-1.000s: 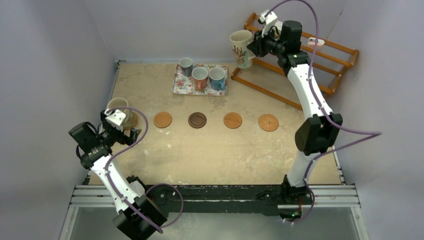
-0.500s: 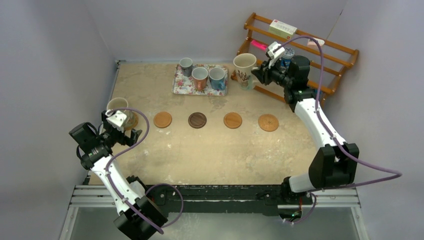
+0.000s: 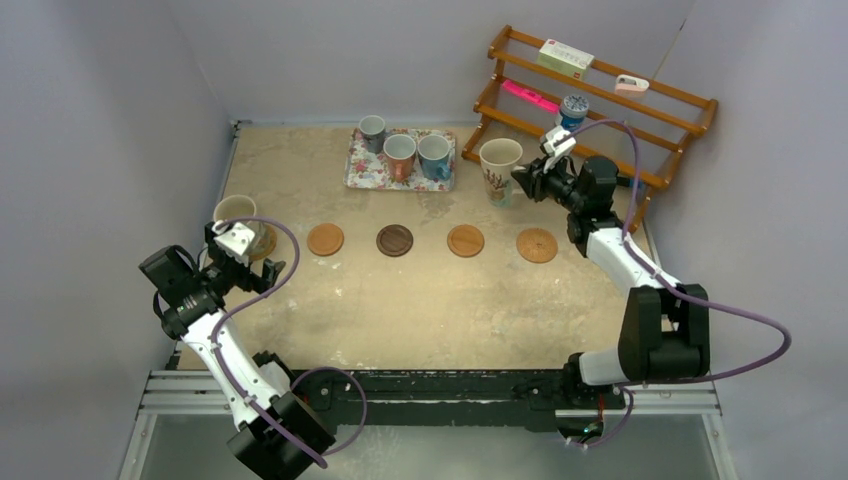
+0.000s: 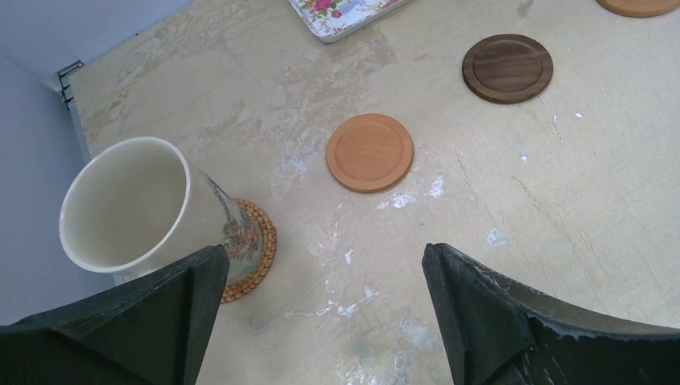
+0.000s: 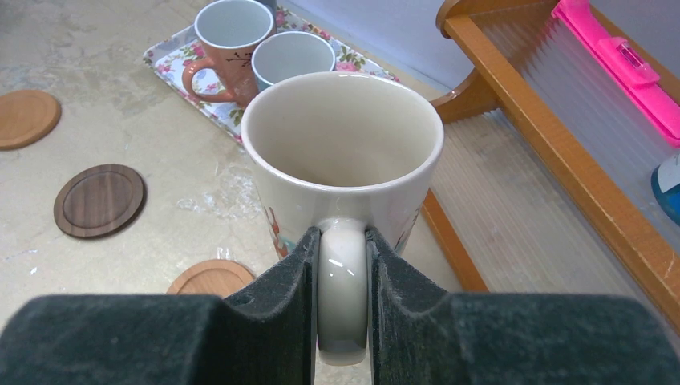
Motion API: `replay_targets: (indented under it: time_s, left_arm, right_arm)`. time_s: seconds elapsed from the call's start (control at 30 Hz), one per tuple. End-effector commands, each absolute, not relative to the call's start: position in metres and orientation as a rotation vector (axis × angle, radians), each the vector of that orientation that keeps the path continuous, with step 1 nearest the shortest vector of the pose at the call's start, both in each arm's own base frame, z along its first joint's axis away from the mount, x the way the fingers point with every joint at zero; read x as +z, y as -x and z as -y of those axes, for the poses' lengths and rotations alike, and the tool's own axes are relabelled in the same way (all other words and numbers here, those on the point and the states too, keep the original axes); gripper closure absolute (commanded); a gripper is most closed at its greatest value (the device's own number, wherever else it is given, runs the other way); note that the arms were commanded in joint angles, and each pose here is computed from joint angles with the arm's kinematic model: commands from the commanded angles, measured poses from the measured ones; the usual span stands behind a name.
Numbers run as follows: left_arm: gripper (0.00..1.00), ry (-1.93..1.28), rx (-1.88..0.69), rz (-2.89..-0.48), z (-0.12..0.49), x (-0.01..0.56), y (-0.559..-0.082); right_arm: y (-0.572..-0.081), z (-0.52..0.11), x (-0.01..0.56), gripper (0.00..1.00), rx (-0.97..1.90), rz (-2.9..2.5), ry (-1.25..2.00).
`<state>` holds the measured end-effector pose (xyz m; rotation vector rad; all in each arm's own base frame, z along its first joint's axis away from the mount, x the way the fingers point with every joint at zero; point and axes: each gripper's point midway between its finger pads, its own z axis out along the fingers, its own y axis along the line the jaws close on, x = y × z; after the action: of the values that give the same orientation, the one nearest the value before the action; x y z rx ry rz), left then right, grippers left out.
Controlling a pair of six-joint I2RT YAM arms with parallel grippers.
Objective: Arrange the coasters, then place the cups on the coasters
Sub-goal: Place the cup at the center of the board.
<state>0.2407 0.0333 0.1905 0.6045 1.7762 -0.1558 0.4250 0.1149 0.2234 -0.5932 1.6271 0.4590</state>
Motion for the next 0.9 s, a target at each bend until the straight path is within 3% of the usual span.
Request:
replay_targets:
  time_s: [0.0,0.77,0.8,0.87]
  left_arm:
    - [0.0,-0.641,-0.176,-1.73,-0.028,0.194,-0.24]
    - [0.0,-0.651,-0.204,-1.73,-0.026,0.19,-0.24]
    - [0.0,-0.65,-0.205,-1.731,-0.026,0.189,-0.24]
    - [0.0,-0.652,-0.204,-1.731,-0.026,0.19,-0.24]
  right_arm:
    - [-0.433,-0.12,0.291,1.0,0.39,-1.32,0.641]
    - [-0.438,-0.118,0.187,1.0,0.385,-1.466,0.695]
    - [-0.437,-0.118,0.184,0.98,0.384,-1.481,0.705]
    - [-0.434,-0.118,0.178,0.83,0.385,-1.51,0.729]
